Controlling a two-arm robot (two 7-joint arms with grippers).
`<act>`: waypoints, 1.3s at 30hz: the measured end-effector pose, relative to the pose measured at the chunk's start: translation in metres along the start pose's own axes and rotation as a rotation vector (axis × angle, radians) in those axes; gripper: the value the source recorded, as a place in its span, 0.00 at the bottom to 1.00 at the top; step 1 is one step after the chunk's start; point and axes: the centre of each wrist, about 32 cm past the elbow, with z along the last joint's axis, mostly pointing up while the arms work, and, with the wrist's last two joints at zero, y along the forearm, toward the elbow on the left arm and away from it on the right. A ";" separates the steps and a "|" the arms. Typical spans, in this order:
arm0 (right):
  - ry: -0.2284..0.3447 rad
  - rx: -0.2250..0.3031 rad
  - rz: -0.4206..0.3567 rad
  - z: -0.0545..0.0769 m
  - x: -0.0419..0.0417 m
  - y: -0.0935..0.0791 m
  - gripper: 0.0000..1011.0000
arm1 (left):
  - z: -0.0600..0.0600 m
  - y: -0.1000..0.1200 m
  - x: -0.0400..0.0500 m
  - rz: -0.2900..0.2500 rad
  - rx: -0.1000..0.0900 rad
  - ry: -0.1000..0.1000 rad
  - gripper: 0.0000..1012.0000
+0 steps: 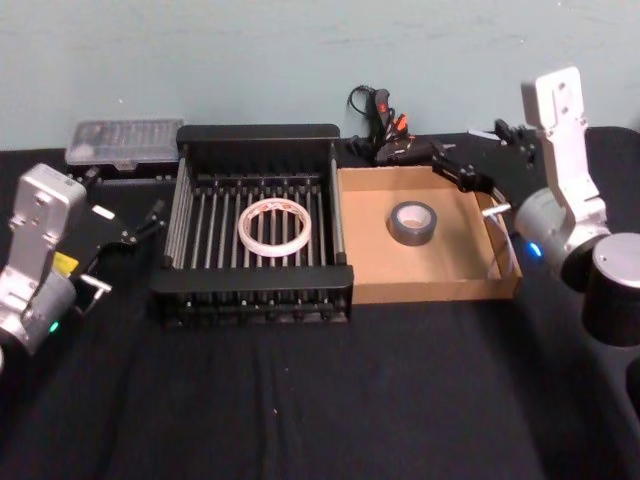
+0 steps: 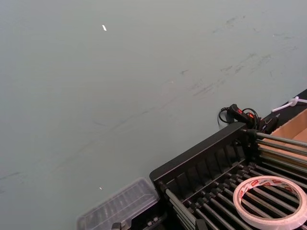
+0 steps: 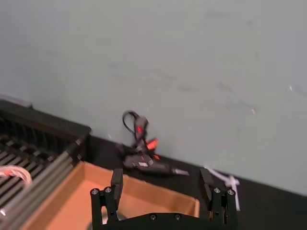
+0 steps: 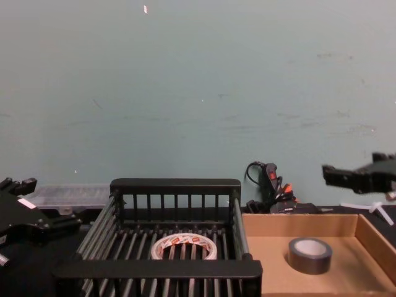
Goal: Pick up the white tape and place it into the black box , Pick up the silver tape and place it into the brown box.
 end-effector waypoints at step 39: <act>0.014 -0.091 -0.030 -0.023 0.0009 -0.003 0.99 | 0.000 0.000 0.0000 0.000 0.000 0.000 0.99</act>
